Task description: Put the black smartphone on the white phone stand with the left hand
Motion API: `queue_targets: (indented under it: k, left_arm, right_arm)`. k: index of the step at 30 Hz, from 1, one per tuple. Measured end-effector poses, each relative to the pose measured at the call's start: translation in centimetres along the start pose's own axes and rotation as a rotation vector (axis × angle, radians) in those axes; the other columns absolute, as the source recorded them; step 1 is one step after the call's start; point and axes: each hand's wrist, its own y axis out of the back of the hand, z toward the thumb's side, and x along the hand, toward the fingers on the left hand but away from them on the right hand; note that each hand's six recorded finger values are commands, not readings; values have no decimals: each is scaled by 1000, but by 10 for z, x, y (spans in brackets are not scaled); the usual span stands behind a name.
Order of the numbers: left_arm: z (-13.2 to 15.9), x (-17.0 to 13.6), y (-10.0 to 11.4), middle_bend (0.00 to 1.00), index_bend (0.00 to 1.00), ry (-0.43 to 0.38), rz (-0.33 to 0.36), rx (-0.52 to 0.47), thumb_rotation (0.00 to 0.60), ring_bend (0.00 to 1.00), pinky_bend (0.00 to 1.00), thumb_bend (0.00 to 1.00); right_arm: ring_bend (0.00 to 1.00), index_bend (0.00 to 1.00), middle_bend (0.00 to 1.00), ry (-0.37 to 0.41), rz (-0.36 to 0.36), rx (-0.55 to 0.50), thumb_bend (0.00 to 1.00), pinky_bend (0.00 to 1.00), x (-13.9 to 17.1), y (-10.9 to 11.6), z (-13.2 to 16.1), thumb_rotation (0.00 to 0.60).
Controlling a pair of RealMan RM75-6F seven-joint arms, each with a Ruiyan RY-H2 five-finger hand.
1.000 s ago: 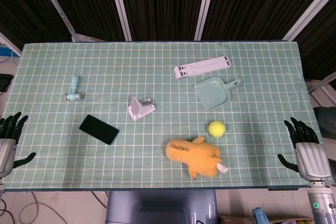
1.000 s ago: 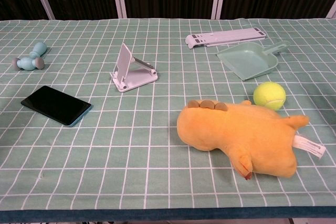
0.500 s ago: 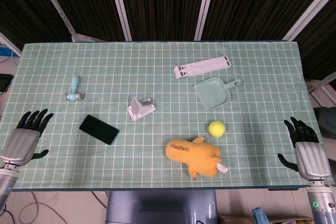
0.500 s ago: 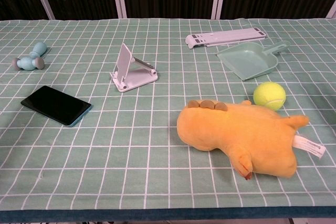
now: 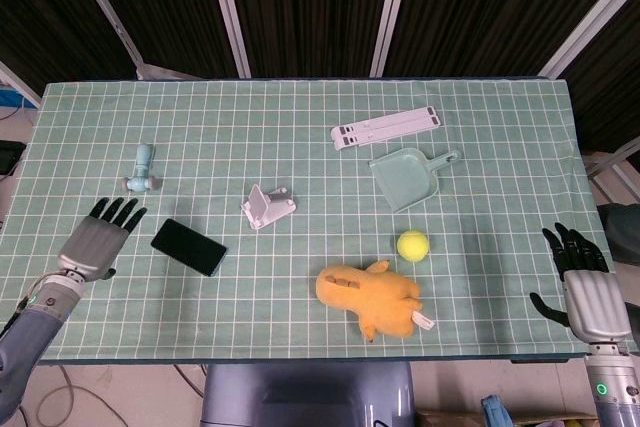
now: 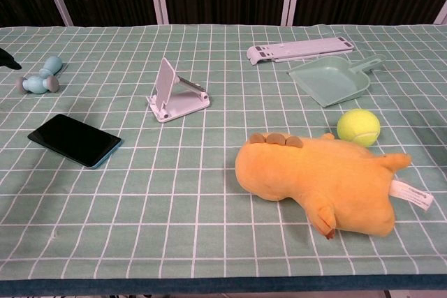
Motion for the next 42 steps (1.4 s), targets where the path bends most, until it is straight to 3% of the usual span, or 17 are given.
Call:
queue_targets:
  k: [17, 30, 42]
  left_arm:
    - [53, 51, 1, 60, 74, -57, -65, 89, 600, 27, 118, 88]
    - [83, 63, -2, 151, 146, -94, -103, 142, 600, 27, 120, 114]
    - [100, 72, -2, 185, 192, -112, -94, 134, 600, 27, 125, 121]
  right_arm:
    - [0, 5, 0, -7, 7, -1, 299, 126, -1, -1, -1, 600]
    - [0, 5, 0, -7, 10, -4, 299, 126, -1, -1, -2, 600]
    - [0, 6, 0, -9, 11, -3, 299, 126, 0, -2, -2, 600]
